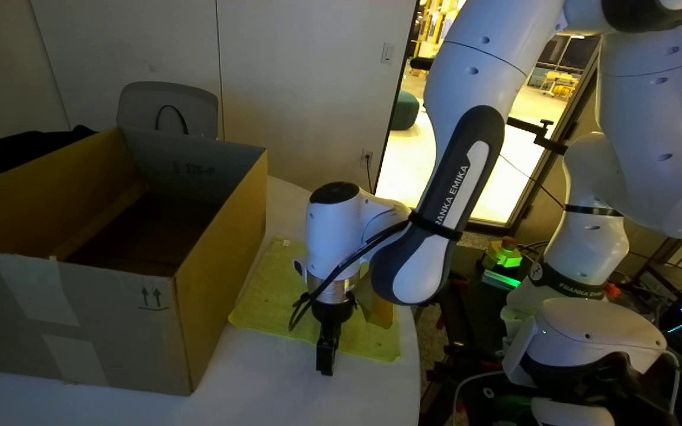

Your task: Put the black marker on the yellow towel, fold the towel and place it inside the brown box

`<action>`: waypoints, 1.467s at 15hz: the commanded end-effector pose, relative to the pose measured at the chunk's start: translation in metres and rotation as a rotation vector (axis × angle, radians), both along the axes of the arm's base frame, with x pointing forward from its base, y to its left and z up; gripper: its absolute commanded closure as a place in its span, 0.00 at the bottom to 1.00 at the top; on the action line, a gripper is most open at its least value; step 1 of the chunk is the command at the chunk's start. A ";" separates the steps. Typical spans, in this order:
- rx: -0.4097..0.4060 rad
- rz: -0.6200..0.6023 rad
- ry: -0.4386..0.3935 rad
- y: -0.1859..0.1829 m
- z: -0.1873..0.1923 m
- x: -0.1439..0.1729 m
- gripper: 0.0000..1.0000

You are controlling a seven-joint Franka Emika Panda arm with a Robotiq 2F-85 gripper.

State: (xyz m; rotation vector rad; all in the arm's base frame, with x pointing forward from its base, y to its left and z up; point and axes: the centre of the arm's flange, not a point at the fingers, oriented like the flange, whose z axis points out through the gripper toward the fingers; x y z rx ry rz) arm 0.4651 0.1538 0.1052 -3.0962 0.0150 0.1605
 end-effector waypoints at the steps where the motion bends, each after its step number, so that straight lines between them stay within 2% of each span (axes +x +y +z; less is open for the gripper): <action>1: 0.062 0.015 0.009 -0.010 -0.003 -0.002 0.29; 2: 0.071 0.019 0.016 -0.011 -0.002 -0.003 0.29; 3: 0.075 0.022 0.021 -0.013 -0.002 -0.004 0.35; 7: 0.089 0.038 0.030 -0.010 0.004 -0.006 0.68; 11: 0.094 0.056 0.037 -0.003 0.012 -0.009 0.95; 13: 0.088 0.061 0.039 0.000 0.016 -0.010 0.99; 16: 0.072 0.060 0.043 0.000 0.027 -0.016 0.95; 22: 0.029 0.018 -0.010 -0.015 0.083 -0.035 0.95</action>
